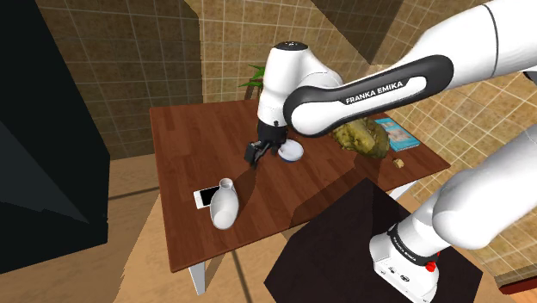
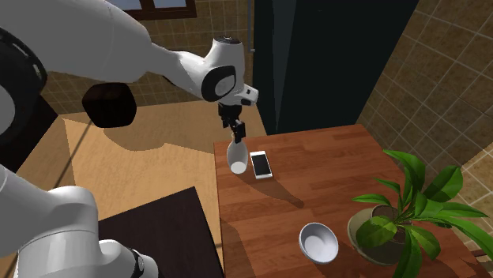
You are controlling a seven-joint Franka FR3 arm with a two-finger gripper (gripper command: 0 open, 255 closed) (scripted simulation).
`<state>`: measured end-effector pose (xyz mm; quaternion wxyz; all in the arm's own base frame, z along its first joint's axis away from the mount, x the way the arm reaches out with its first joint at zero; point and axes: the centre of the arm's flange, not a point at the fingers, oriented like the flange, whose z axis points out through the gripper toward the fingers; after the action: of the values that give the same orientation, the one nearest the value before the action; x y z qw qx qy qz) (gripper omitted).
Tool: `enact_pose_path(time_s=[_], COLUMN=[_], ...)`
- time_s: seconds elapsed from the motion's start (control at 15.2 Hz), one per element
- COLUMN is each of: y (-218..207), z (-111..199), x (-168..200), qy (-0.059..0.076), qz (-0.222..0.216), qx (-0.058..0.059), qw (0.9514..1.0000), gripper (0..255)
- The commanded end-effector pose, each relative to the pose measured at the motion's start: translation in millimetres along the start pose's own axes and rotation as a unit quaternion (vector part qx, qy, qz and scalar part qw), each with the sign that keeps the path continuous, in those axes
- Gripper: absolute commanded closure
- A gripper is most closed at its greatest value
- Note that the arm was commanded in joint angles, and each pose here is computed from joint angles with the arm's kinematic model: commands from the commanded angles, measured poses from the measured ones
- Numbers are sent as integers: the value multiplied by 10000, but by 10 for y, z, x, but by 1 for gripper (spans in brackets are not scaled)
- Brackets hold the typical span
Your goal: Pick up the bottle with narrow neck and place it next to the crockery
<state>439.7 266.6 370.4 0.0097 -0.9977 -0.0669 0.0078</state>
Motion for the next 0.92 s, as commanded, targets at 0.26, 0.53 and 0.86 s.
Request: enact_pose_path(time_s=[0.26, 0.53, 0.86], y=[-453, -754, -825], z=[566, 924, 1220], x=[375, 623, 681], qy=[-10, -19, -21], qz=[27, 43, 46], qx=[3, 0, -1], qw=[10000, 10000, 10000], gripper=[0, 0, 0])
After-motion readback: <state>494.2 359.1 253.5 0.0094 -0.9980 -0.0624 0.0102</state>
